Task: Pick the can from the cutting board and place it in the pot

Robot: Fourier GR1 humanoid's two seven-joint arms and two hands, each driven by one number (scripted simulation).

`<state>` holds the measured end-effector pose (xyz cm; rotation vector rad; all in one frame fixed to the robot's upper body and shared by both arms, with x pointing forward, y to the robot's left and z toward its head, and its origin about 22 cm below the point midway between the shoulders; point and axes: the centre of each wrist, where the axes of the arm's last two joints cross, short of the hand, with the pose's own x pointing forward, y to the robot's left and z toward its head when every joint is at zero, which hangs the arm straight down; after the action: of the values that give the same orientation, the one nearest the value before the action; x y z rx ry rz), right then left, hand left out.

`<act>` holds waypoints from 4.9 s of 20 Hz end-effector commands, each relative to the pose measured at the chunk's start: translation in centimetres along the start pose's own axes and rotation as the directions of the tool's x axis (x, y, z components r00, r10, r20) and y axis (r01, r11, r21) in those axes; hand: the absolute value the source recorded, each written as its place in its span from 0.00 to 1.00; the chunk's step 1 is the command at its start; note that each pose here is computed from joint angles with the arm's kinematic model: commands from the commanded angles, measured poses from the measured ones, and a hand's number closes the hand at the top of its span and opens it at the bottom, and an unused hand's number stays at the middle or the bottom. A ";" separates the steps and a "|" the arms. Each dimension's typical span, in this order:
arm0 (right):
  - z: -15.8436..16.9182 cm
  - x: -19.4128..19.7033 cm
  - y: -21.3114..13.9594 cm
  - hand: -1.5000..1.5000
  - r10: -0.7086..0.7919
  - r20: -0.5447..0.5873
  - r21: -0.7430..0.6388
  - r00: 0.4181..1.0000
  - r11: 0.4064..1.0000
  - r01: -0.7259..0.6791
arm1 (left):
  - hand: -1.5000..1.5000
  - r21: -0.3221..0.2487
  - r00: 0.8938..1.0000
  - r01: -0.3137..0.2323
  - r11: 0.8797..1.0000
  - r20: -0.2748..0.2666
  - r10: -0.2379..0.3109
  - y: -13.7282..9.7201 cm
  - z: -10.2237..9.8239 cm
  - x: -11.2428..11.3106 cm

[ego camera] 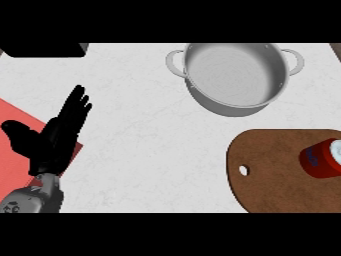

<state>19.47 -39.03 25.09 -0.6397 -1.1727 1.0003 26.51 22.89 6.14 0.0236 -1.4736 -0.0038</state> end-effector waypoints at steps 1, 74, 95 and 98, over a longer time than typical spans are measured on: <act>-1.5 -1.0 0.5 0.00 0.022 -0.065 0.053 0.998 0.998 -0.018 | 0.50 -0.034 1.000 0.000 0.999 -0.005 0.000 -0.6 -1.0 1.0; -12.6 3.9 15.3 1.00 0.064 -0.344 -0.042 0.937 0.996 -0.084 | 0.50 -0.029 1.000 -0.009 1.000 -0.001 0.009 -0.9 -0.2 0.3; -5.4 16.8 4.1 1.00 0.065 -0.126 -0.665 0.990 0.734 -0.133 | 0.50 -0.006 1.000 0.004 1.000 -0.002 -0.004 -0.3 -0.1 -0.3; -5.3 18.7 3.1 1.00 0.060 -0.060 -0.687 0.996 0.722 -0.085 | 0.50 -0.027 1.000 -0.003 1.000 -0.017 0.003 0.7 0.2 -0.7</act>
<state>24.85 -22.50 26.14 -1.3085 -1.3915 0.5917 26.25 23.18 6.38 0.0135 -1.4675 -0.0153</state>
